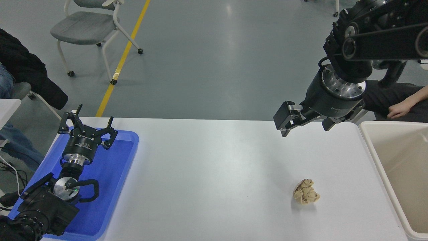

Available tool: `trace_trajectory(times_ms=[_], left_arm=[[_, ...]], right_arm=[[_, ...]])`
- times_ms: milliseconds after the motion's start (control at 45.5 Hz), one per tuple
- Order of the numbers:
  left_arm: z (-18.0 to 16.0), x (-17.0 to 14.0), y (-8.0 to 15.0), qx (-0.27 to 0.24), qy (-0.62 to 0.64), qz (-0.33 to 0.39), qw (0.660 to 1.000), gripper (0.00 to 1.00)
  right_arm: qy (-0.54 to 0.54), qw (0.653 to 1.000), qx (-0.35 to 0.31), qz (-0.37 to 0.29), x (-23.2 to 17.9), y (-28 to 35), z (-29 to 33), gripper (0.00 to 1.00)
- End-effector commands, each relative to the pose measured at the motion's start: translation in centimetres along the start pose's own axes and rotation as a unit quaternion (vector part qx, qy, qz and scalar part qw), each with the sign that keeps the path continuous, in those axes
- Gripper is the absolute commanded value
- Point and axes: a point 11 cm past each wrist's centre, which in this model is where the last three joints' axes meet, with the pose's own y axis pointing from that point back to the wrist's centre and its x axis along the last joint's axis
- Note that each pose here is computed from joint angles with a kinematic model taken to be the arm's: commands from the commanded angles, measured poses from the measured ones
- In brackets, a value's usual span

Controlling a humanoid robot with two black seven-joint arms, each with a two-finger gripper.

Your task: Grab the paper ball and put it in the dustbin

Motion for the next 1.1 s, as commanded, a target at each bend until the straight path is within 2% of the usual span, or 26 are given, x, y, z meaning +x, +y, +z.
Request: trace_trajectory(times_ms=[0, 659, 1077], left_arm=[[0.0, -0.1, 0.0, 0.0, 0.0, -0.001, 1.0, 1.0], [-0.1, 0.0, 0.0, 0.001, 0.0, 0.0, 1.0, 1.0], [-0.2, -0.1, 0.0, 0.002, 0.002, -0.001, 1.0, 1.0]], right_arm=[[0.0, 1.0, 0.0, 0.001, 0.0, 0.0, -0.1, 1.0], [-0.026, 1.0, 0.009, -0.007, 0.2, -2.1, 2.0, 1.0], [-0.044, 0.998, 0.012, -0.035, -1.9, -8.3, 8.5, 1.0]])
